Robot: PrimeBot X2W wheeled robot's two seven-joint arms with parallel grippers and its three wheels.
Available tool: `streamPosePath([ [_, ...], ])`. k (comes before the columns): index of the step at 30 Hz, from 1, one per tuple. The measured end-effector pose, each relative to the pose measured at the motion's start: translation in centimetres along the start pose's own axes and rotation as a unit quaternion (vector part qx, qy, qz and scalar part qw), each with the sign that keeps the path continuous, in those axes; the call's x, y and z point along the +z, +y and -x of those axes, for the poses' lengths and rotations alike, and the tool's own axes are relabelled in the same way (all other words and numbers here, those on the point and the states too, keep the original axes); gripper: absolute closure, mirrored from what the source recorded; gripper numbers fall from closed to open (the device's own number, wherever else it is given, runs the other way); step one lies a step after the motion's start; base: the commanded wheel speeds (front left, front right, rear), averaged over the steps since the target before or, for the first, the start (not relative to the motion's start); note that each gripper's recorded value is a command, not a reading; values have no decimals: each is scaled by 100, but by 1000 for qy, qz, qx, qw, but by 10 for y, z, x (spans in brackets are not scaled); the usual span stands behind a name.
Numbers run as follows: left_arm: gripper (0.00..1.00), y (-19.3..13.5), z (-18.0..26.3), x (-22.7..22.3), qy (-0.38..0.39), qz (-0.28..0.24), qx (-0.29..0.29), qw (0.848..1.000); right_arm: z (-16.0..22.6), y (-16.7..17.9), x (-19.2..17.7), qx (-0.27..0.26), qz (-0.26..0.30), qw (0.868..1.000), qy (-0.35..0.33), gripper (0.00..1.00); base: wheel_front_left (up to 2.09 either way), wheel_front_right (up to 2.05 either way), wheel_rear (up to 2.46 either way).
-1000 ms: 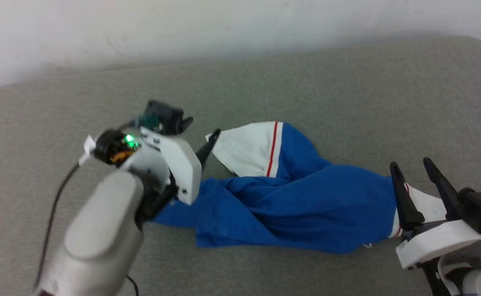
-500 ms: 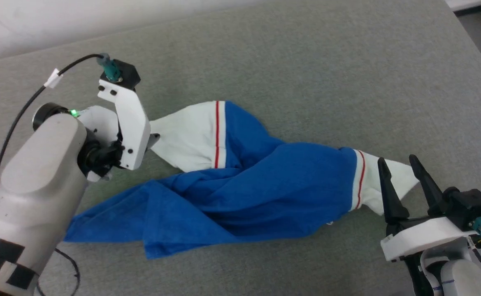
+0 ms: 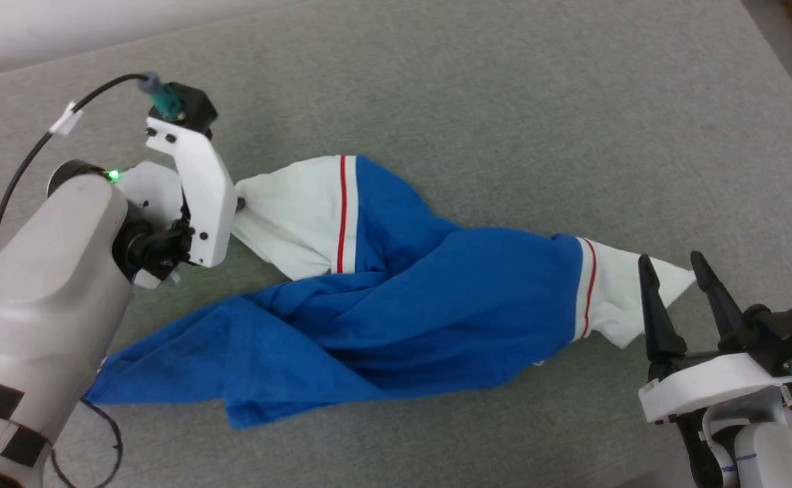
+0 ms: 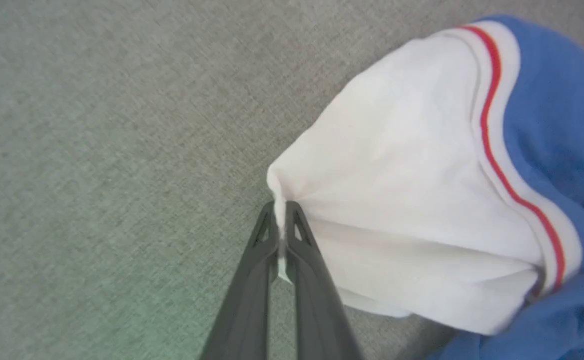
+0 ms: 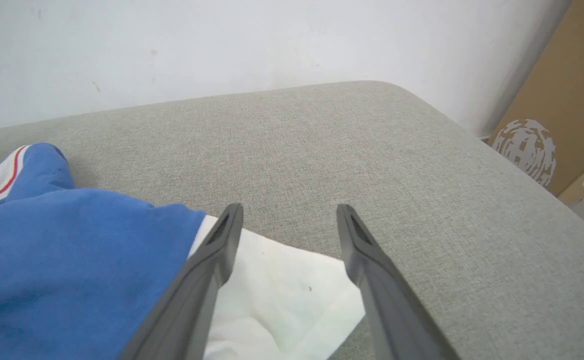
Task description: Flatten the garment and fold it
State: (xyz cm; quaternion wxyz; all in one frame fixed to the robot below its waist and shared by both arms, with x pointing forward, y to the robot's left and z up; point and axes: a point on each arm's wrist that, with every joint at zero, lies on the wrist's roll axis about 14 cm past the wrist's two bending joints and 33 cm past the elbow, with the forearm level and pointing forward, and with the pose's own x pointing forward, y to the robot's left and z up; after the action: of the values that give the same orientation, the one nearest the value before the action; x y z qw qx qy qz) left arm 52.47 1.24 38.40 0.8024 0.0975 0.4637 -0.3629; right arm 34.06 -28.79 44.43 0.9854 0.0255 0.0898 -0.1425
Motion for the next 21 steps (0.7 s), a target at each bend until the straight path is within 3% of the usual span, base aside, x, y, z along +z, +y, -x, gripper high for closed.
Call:
streamPosePath([
  [3, 100, 15, 12, 13, -69, 17, 26, 997, -4, 5, 5, 9, 5, 1000, -5, 0, 0, 0, 0],
  [6, 100, 41, 41, 32, -153, 43, 69, 985, -7, 12, 11, 20, 7, 1000, -11, 0, 0, 0, 0],
  [12, 100, 109, 131, 49, -307, 93, 184, 929, -12, 33, 21, 52, 6, 998, -19, 0, 0, 0, 0],
  [15, 100, 139, 174, 34, -351, 114, 245, 897, -13, 46, 23, 71, 7, 997, -21, 0, 0, 0, 0],
  [18, 100, 159, 199, 0, -352, 138, 293, 878, -15, 59, 27, 91, 7, 996, -23, 0, 0, 0, 0],
  [20, 0, 163, 203, -26, -337, 145, 310, 877, -17, 68, 28, 104, 6, 994, -24, 0, 0, 0, 0],
  [21, 0, 163, 203, -37, -332, 148, 315, 877, -17, 73, 29, 110, 5, 994, -24, 0, 0, 0, 0],
])
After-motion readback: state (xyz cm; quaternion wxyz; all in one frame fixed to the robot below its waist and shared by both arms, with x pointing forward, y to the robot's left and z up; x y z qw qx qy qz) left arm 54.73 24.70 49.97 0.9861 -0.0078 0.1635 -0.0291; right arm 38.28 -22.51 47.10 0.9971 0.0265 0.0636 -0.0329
